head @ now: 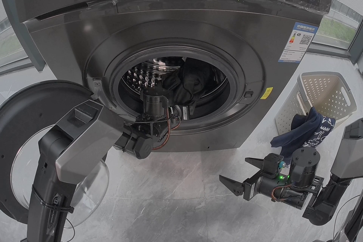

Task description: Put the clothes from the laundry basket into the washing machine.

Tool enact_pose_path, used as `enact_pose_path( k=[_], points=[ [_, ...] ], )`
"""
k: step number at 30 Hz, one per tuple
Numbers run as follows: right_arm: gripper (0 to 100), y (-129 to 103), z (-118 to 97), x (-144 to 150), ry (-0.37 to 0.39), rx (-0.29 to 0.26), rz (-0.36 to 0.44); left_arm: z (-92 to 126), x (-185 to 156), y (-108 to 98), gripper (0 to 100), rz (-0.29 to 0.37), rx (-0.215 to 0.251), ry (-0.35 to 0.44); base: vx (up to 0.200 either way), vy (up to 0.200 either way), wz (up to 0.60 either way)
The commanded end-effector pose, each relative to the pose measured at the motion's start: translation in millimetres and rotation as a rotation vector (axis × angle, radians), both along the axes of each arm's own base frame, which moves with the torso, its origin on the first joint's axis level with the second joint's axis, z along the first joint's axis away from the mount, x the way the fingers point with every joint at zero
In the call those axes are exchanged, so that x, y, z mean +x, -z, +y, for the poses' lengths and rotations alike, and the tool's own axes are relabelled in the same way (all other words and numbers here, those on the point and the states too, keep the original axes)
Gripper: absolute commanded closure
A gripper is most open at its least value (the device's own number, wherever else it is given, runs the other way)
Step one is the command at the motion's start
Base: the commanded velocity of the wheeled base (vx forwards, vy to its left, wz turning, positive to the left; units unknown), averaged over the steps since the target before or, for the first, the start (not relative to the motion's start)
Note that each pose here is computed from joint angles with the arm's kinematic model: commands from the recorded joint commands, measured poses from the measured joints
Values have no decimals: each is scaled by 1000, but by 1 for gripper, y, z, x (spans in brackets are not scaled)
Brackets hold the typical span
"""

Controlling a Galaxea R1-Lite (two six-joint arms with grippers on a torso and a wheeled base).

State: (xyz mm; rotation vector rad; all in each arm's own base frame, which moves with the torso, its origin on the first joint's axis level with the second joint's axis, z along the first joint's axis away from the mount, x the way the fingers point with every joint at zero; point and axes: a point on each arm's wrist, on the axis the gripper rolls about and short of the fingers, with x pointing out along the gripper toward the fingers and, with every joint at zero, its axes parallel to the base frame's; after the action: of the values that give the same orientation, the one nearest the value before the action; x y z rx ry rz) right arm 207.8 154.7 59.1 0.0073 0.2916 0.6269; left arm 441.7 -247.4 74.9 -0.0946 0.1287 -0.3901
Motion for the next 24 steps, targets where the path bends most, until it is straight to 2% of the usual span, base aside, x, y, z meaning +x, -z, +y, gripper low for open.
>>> enact_pose_path(
  k=[1, 8, 10, 11, 12, 14, 19, 24],
  points=[
    [0, -1, 1, 1, -1, 4, -5, -1, 8, 8, 100, 2, 11, -3, 0, 0, 0],
    [0, -2, 2, 3, -1, 10, -11, -8, 21, -5, 100, -79, -42, -20, 0, 0, 0],
    [0, -3, 4, 4, -2, 15, -18, -6, 36, -19, 100, -165, -98, -74, 0, 0, 0],
    [0, -3, 4, 4, -2, 15, -18, -6, 37, -20, 100, -170, -101, -77, 0, 0, 0],
    [0, -3, 4, 4, -2, 16, -19, -4, 47, -30, 100, -232, -151, -115, 0, 0, 0],
    [0, -3, 5, 5, -4, 18, -21, 1, 54, -18, 100, -233, -149, -149, 0, 0, 0],
    [0, -3, 5, 5, -4, 17, -20, 8, 57, -20, 100, -265, -170, -160, 0, 0, 0],
    [0, -2, 6, 4, -9, 14, -16, 9, 58, -21, 100, -266, -172, -168, 0, 0, 0]
  ],
)
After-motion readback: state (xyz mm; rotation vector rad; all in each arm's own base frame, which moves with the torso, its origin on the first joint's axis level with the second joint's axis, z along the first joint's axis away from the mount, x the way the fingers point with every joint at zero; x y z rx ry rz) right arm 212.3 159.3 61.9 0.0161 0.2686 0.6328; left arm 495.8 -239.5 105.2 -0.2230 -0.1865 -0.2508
